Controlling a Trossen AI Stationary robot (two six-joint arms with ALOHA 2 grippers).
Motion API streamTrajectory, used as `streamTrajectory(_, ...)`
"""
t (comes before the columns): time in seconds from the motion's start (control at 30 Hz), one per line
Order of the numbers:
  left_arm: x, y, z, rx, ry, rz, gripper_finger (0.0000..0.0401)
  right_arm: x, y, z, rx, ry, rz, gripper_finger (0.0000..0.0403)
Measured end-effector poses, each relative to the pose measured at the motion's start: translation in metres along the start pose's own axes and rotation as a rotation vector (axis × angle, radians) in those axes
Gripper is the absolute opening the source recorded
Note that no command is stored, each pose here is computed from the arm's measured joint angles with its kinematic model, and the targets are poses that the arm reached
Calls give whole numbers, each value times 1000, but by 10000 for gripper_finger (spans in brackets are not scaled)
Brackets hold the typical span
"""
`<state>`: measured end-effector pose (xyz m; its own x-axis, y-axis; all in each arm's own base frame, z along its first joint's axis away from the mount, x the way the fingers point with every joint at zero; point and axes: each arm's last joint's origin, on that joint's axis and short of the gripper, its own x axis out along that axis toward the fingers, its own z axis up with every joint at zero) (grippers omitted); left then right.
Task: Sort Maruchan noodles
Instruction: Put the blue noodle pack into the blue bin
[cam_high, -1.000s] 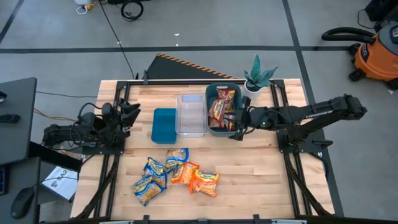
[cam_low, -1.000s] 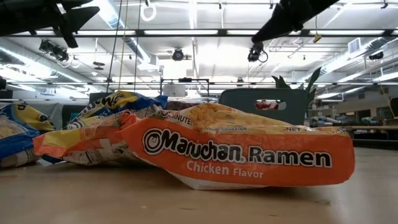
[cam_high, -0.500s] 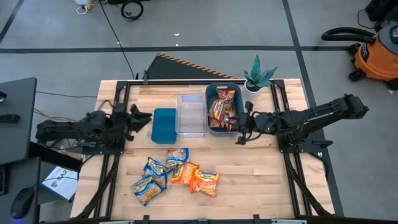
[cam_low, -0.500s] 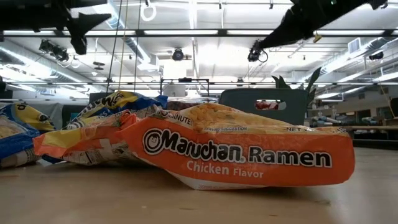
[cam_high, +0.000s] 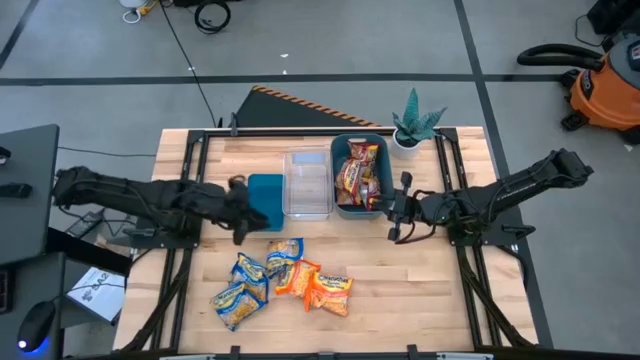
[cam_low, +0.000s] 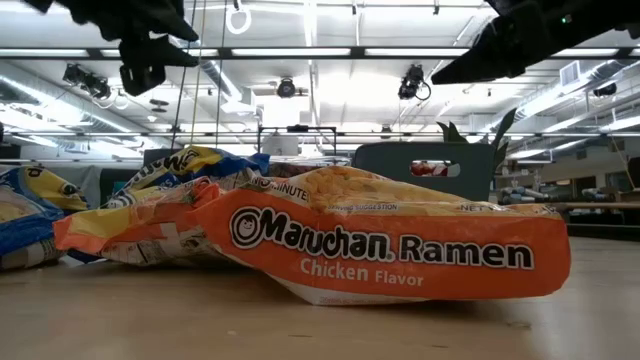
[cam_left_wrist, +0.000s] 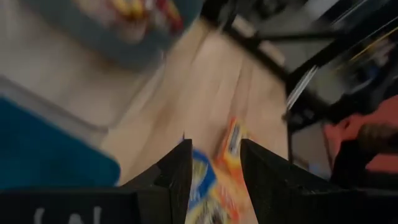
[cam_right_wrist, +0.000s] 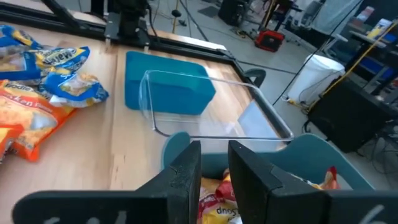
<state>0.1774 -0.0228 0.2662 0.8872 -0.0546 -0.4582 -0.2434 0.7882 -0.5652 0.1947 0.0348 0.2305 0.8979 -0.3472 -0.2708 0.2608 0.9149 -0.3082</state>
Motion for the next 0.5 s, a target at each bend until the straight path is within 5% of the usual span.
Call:
streamTrajectory(0.23, 23, -37, 3, -86, 290, 154, 142, -1, 2, -2, -16, 2, -24, 87)
streamTrajectory(0.5, 69, -70, 2, -30, 408, 219, 142, -1, 1, 0, -14, -14, -26, 87)
